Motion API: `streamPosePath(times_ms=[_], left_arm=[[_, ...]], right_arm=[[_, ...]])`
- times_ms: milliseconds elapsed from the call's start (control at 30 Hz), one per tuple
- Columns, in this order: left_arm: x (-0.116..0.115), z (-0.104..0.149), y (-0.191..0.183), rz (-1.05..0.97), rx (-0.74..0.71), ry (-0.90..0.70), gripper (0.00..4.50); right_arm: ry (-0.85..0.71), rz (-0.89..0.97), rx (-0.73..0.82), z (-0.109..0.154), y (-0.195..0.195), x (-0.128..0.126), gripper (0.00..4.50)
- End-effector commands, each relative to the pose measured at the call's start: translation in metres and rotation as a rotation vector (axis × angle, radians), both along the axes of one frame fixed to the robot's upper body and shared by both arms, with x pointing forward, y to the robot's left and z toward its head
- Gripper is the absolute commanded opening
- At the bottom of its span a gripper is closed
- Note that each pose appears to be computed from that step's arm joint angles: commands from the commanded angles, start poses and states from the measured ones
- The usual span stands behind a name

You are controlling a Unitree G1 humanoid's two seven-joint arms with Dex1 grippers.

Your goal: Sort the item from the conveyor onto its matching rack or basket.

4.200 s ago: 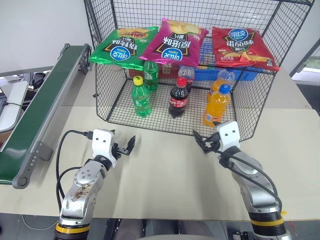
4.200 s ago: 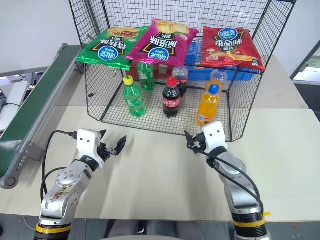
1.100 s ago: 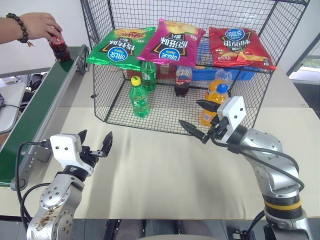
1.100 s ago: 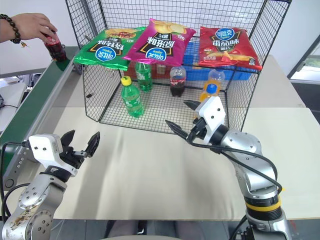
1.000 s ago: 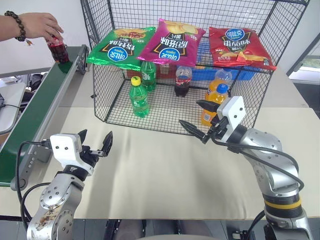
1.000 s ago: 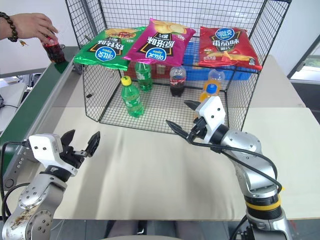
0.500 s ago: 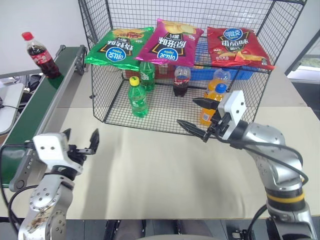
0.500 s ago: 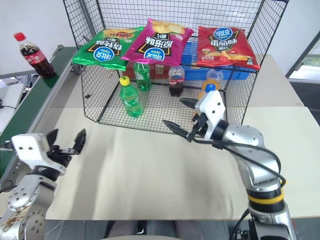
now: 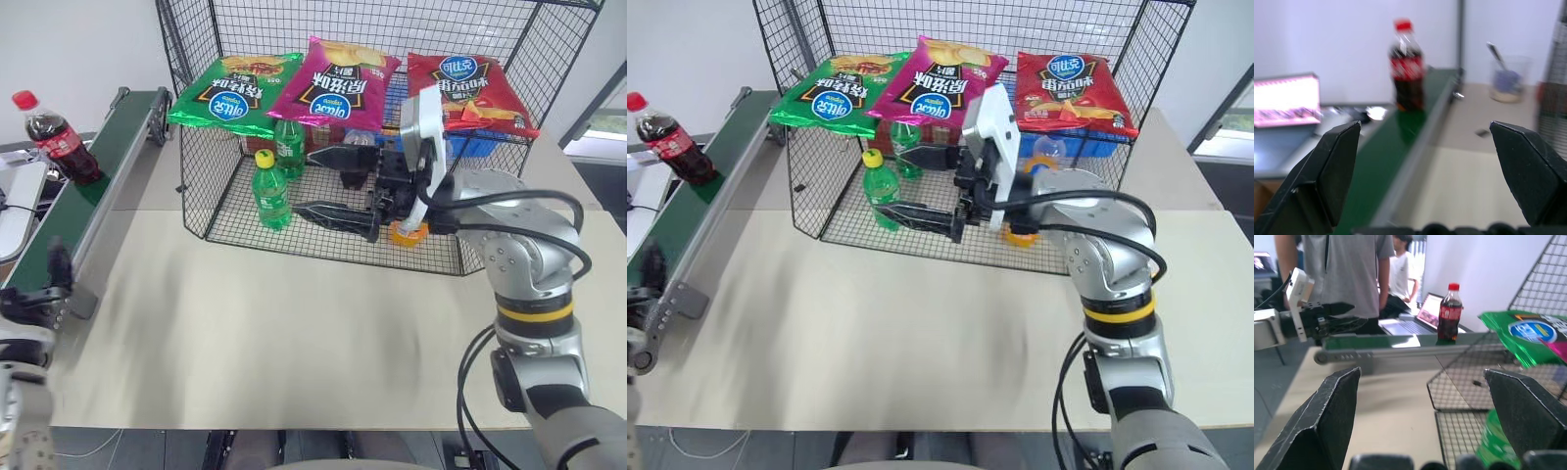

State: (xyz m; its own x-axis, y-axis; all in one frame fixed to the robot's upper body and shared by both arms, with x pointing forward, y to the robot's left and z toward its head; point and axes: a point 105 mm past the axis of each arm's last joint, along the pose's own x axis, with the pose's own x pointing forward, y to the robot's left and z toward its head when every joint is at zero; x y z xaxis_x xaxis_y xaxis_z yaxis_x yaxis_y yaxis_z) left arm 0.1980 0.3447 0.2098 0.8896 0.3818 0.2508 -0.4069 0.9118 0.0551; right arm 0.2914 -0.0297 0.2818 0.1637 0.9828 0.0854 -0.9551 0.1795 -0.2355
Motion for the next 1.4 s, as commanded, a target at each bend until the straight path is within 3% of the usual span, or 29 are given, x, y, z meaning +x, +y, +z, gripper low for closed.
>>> streamPosePath(times_ms=[33, 267, 533, 1367, 1400], left_arm=[[-0.004, 0.002, 0.012, -0.002, -0.029, 0.002, 4.5], [-0.008, -0.005, 0.034, -0.028, -0.056, 0.06, 4.5], [-0.001, -0.004, 0.058, -0.048, -0.056, 0.077, 4.5], [0.006, -0.016, 0.088, 0.008, -0.09, 0.087, 4.5], [0.006, -0.017, 0.088, 0.007, -0.099, 0.083, 4.24]], right_arm=[[-0.039, 0.086, 0.016, 0.014, 0.008, -0.013, 4.44], [-0.069, 0.173, 0.011, 0.023, 0.012, -0.025, 4.44], [-0.094, 0.261, 0.142, 0.054, 0.007, -0.035, 4.44], [-0.097, 0.235, 0.11, 0.053, 0.002, -0.036, 4.44], [-0.097, 0.232, 0.109, 0.053, 0.001, -0.036, 4.49]])
